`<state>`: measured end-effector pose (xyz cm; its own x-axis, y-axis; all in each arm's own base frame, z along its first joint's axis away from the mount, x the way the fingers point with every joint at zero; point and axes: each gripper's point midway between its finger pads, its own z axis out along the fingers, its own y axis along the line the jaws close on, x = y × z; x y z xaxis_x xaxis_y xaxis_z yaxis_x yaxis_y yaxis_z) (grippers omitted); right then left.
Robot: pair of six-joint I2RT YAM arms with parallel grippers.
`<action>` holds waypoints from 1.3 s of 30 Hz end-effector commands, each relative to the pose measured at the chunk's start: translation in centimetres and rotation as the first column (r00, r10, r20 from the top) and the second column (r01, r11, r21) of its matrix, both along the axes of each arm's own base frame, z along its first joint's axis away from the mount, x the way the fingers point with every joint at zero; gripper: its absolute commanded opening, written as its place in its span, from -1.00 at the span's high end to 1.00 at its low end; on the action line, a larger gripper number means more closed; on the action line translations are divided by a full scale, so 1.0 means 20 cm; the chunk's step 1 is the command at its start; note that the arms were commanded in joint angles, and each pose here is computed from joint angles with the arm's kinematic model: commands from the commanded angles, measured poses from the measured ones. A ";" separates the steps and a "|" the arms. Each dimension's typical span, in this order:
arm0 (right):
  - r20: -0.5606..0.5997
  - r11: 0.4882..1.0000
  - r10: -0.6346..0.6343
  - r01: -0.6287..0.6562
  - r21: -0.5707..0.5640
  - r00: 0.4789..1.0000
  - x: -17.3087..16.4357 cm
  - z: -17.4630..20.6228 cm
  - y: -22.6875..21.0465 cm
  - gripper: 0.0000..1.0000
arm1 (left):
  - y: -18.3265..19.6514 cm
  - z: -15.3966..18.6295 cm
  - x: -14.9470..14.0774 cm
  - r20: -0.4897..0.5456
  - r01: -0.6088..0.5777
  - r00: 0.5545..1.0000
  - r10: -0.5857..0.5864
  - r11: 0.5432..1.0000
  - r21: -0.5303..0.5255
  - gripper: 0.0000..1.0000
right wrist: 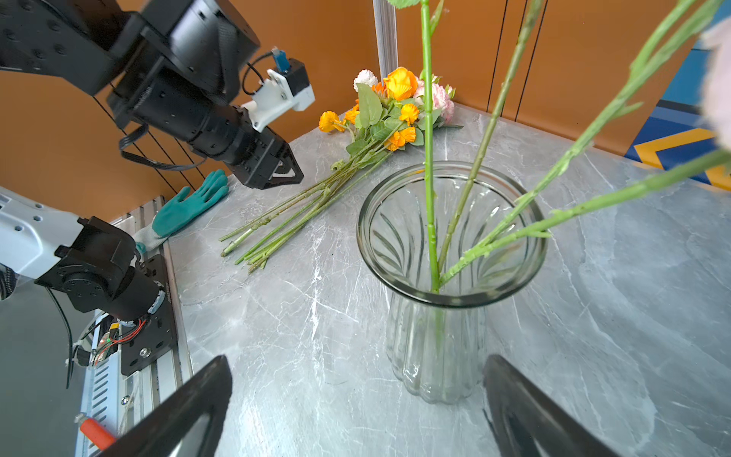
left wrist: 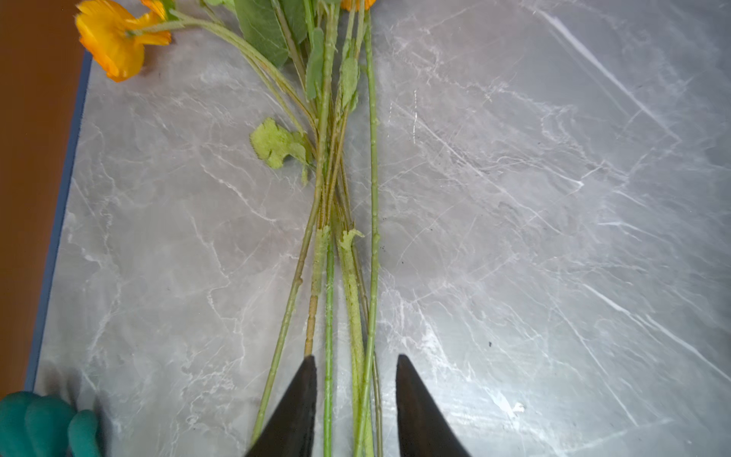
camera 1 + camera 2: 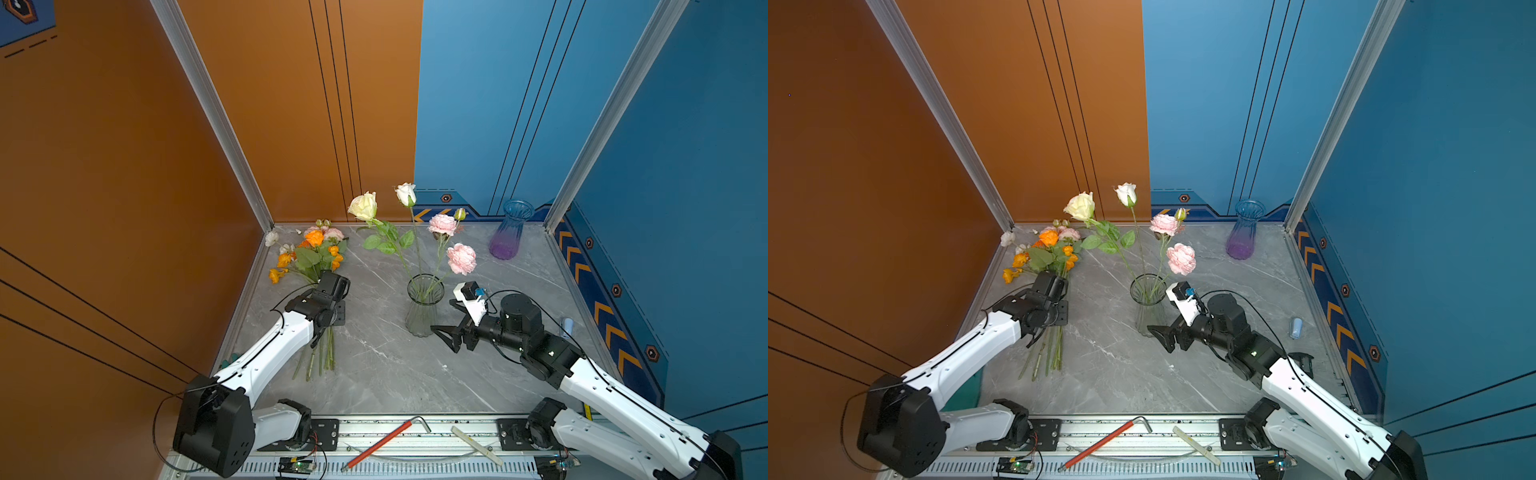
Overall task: Arrange flowers in a vase
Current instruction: Pick up the flower from the flowers.
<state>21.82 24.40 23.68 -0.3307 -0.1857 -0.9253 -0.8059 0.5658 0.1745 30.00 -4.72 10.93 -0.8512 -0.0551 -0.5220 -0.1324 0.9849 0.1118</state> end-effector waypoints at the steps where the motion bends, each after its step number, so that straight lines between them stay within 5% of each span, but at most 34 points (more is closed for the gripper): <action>1: 0.022 0.999 0.035 -0.035 0.004 0.999 -0.02 0.04 0.02 -0.99 | -0.05 -0.04 0.10 0.008 0.006 1.000 -0.005 0.999 -0.051 0.32; 13: 0.021 1.000 0.029 -0.029 -0.002 0.999 -0.01 0.03 0.02 -0.99 | -0.05 -0.17 0.38 -0.055 -0.015 0.998 0.016 1.000 0.007 0.42; 39: 0.021 1.000 0.030 -0.030 -0.004 0.999 -0.01 0.02 0.02 -0.99 | 0.00 -0.40 0.51 -0.150 -0.065 0.987 0.056 0.997 -0.052 0.52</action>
